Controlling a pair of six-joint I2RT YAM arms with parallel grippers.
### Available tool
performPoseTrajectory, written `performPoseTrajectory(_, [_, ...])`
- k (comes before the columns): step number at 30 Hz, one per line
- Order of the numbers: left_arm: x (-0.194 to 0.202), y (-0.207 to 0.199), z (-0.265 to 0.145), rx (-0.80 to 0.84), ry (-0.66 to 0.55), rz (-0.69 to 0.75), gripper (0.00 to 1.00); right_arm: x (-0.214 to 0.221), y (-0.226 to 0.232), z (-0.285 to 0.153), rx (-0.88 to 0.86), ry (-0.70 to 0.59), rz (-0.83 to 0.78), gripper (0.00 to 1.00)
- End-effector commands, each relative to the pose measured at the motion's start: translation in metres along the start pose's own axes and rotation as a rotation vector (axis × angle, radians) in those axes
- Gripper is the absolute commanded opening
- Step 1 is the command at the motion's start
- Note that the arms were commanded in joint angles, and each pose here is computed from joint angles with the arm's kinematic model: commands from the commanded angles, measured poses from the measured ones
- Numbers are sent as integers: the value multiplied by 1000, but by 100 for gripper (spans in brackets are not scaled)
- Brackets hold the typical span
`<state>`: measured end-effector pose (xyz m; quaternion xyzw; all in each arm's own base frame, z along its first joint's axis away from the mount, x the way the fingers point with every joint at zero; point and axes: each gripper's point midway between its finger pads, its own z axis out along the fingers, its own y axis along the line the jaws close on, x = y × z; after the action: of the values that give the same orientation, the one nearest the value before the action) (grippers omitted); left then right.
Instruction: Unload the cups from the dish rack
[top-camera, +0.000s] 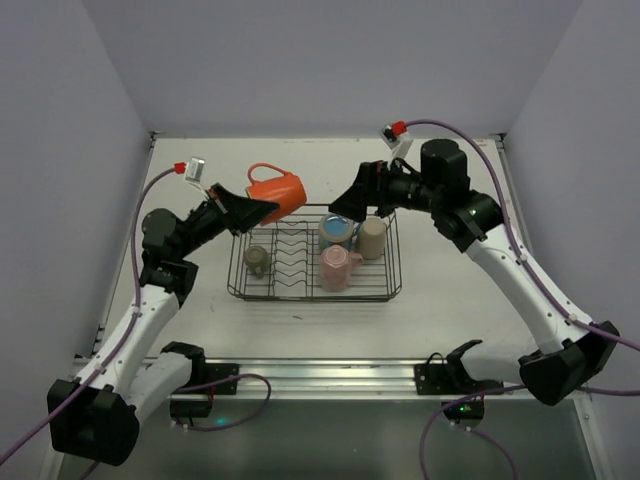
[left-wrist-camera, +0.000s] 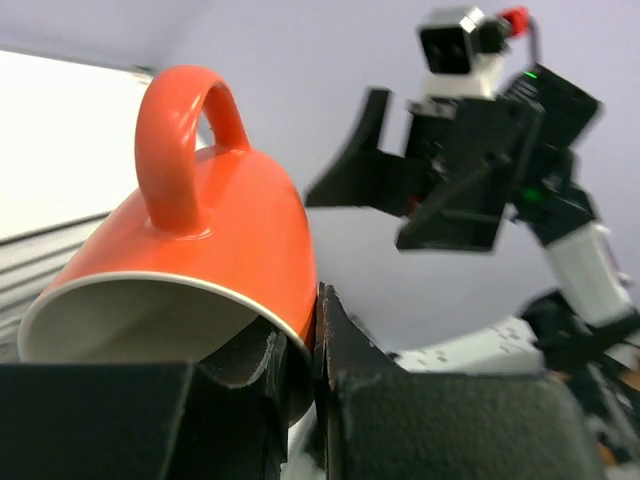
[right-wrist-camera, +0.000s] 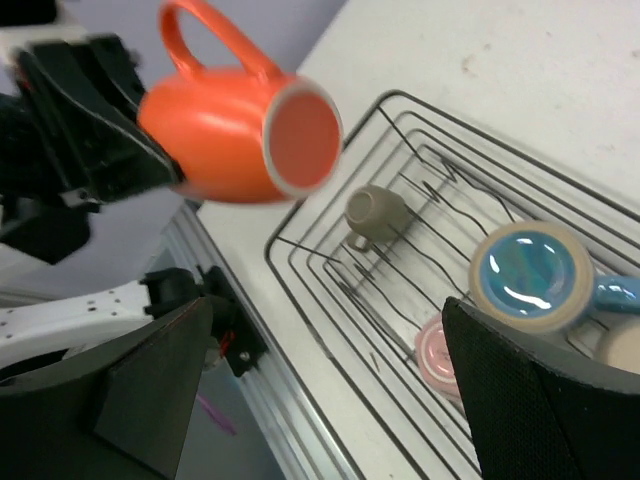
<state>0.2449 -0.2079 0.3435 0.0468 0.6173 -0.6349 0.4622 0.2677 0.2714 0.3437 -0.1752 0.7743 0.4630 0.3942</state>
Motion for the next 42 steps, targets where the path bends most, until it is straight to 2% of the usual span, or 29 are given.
performPoseTrajectory(1, [-29,24,-10,-236,-24,185,0,29,-28,0,187,143,-34,99])
performPoseTrajectory(2, [-27,43,-20,-349,-4,149,0,35,-34,11,257,175,-66,99])
performPoseTrajectory(3, [-45,50,-24,-441,-40,221,0,43,-40,13,300,210,-84,99])
performPoseTrajectory(5, [-46,72,-43,-627,-21,214,0,62,-54,19,383,289,-93,99])
performPoseTrajectory(6, [-66,79,-53,-735,-76,273,0,59,-65,19,445,281,-93,99])
performPoseTrajectory(8, [-81,93,-80,-928,-132,291,0,64,-83,22,532,310,-84,99])
performPoseTrajectory(11, [-87,105,-111,-1112,-170,292,0,63,-106,15,676,311,-78,98])
performPoseTrajectory(12, [-96,109,-125,-1201,-215,300,0,61,-109,15,698,305,-78,97])
performPoseTrajectory(18, [-98,137,-176,-1499,-235,328,0,59,-130,0,835,288,-71,94])
performPoseTrajectory(23, [-86,175,-191,-1606,-123,293,0,71,-154,-5,926,347,-57,90])
performPoseTrajectory(24, [-77,188,-186,-1594,-51,281,0,74,-157,-5,935,358,-57,89])
performPoseTrajectory(26, [-68,204,-185,-1596,14,244,0,78,-161,-5,949,376,-53,88])
performPoseTrajectory(33, [-52,234,-187,-1620,151,206,0,85,-172,-6,948,403,-38,85])
performPoseTrajectory(39, [-41,255,-185,-1574,253,113,0,87,-173,-6,919,426,-37,85])
performPoseTrajectory(42, [-40,266,-199,-1602,274,50,0,89,-171,-7,908,442,-34,85])
